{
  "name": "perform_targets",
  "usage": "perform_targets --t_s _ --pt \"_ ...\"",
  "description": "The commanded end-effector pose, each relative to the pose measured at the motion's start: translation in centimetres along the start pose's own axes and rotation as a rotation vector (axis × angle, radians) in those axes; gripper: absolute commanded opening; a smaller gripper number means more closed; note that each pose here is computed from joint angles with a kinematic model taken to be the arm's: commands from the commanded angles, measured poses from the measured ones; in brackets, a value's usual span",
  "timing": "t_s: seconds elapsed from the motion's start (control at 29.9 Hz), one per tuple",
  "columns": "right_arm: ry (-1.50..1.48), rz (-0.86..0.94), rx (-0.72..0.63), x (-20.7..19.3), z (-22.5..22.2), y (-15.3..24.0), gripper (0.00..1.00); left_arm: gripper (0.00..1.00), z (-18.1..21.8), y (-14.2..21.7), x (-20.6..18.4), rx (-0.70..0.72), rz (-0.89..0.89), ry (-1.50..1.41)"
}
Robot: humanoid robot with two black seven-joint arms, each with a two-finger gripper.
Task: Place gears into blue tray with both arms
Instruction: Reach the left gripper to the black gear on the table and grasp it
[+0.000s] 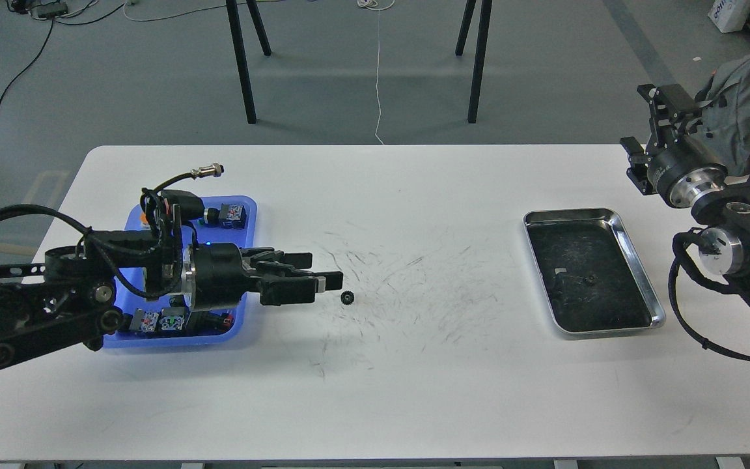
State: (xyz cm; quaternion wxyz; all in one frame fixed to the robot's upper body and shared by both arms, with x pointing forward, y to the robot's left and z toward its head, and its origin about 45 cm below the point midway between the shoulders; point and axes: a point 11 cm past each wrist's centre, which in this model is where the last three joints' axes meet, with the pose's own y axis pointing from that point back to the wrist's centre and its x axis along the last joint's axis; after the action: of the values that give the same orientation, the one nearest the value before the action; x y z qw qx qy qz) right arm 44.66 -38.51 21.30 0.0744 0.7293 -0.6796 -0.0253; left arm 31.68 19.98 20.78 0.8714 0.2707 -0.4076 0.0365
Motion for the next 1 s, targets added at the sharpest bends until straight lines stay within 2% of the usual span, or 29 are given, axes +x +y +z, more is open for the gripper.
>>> perform_targets --t_s 0.0,0.13,0.23,0.43,0.53,0.64,0.77,0.97 --pt "-0.012 0.006 0.006 0.2 0.4 0.4 0.95 1.0 0.3 -1.4 -0.1 -0.016 -0.034 -0.075" --pt "-0.02 0.015 0.015 0.4 0.3 0.4 0.95 1.0 -0.7 -3.0 -0.7 0.003 -0.088 -0.178" --pt "-0.036 0.027 0.014 0.6 0.6 0.6 0.96 1.0 0.1 -4.6 -1.2 -0.027 -0.124 -0.25" --pt "-0.099 0.037 0.061 0.7 1.0 1.5 0.96 1.0 -1.8 -6.5 -1.2 0.021 -0.14 -0.318" --pt "-0.102 0.031 0.054 0.3 1.6 1.8 0.97 1.0 -3.1 -6.9 -1.5 0.057 -0.159 -0.356" --pt "-0.108 0.026 0.044 0.1 2.2 2.2 0.97 1.0 -2.7 -7.9 -2.2 0.038 -0.173 -0.368" --pt "-0.108 0.028 0.045 0.2 2.2 2.2 0.97 1.0 -5.1 -7.7 -3.0 0.105 -0.18 -0.403" --pt "-0.111 0.025 0.043 -0.1 2.4 2.2 0.97 0.99 -5.6 -8.5 -4.0 0.113 -0.163 -0.401"
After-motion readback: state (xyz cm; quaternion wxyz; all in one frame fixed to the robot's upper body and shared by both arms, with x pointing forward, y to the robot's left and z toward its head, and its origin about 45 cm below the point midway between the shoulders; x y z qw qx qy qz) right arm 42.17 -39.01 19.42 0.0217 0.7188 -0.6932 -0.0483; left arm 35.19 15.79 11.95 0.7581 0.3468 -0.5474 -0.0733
